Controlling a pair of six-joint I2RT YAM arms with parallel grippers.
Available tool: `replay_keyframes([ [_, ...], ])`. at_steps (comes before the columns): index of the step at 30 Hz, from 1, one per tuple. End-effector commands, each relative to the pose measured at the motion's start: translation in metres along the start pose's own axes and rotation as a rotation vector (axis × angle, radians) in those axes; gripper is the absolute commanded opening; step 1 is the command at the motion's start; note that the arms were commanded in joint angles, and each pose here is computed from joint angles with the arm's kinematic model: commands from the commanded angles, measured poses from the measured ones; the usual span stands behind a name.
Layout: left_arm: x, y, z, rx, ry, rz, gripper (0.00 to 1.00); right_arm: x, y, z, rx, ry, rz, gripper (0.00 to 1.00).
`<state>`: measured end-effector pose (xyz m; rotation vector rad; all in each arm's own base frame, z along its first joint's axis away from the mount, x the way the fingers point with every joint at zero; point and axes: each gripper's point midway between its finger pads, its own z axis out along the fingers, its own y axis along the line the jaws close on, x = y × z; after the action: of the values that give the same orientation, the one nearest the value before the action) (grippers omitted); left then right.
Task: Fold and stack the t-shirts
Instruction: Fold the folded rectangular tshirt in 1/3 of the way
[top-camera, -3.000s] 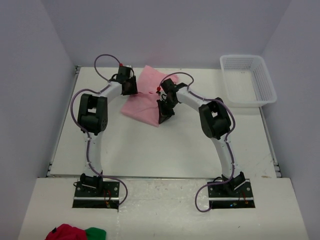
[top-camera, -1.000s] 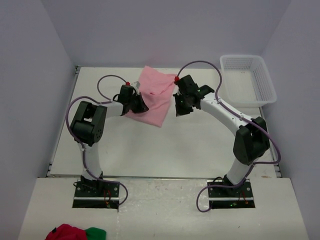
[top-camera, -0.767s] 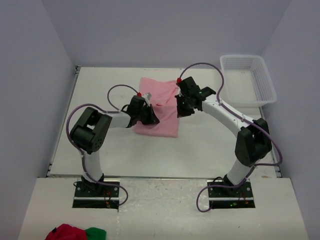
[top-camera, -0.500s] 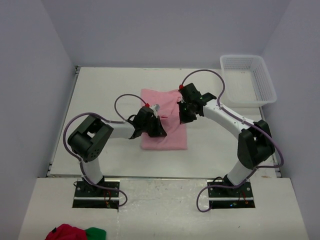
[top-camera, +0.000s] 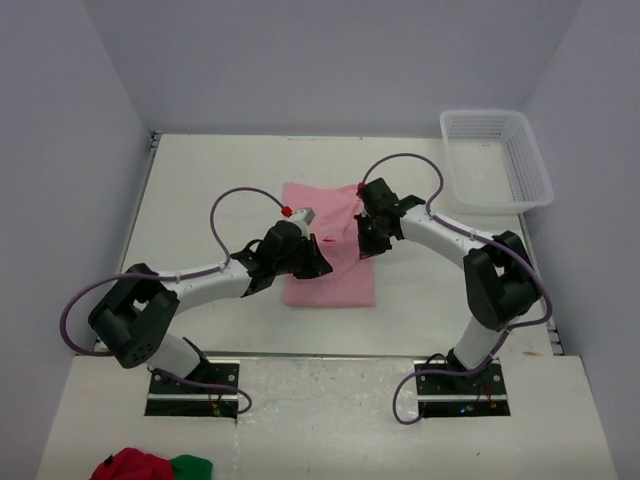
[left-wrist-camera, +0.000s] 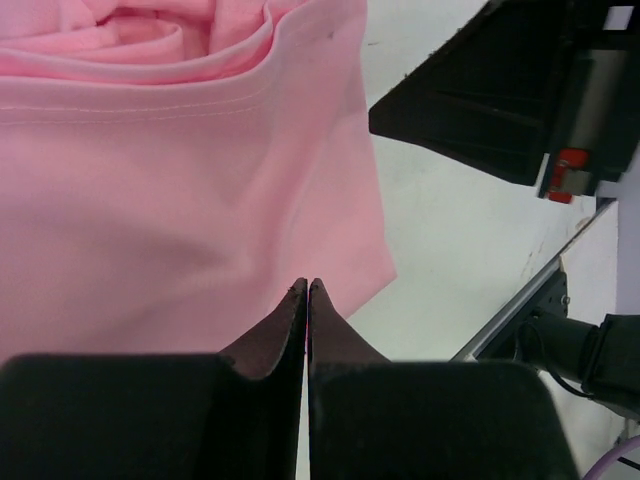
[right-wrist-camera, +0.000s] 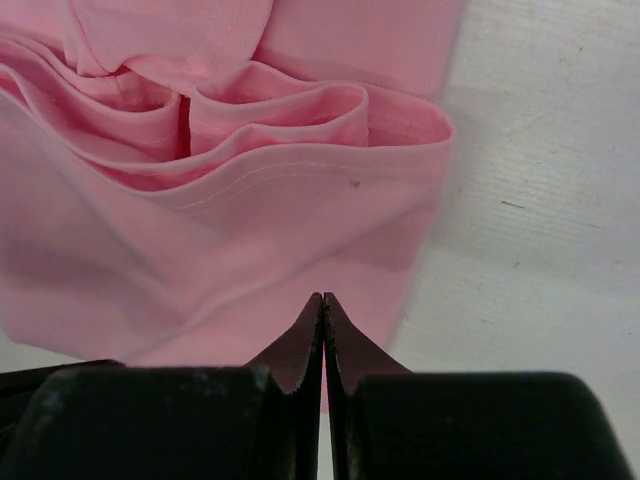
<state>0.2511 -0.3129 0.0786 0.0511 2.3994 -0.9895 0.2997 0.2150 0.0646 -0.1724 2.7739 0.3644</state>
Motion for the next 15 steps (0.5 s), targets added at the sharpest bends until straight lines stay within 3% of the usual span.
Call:
replay_keyframes([
  [1, -0.022, -0.001, -0.011, -0.052, -0.078, 0.064, 0.0, -0.021, 0.013, 0.005, -0.05, -0.04, -0.004, 0.0],
  [10, -0.056, -0.018, 0.021, -0.082, -0.076, 0.164, 0.0, -0.042, 0.021, 0.027, -0.061, -0.01, -0.005, 0.0],
  [15, -0.057, -0.005, 0.047, -0.115, -0.043, 0.172, 0.0, -0.048, 0.019, 0.035, -0.06, 0.008, 0.002, 0.0],
])
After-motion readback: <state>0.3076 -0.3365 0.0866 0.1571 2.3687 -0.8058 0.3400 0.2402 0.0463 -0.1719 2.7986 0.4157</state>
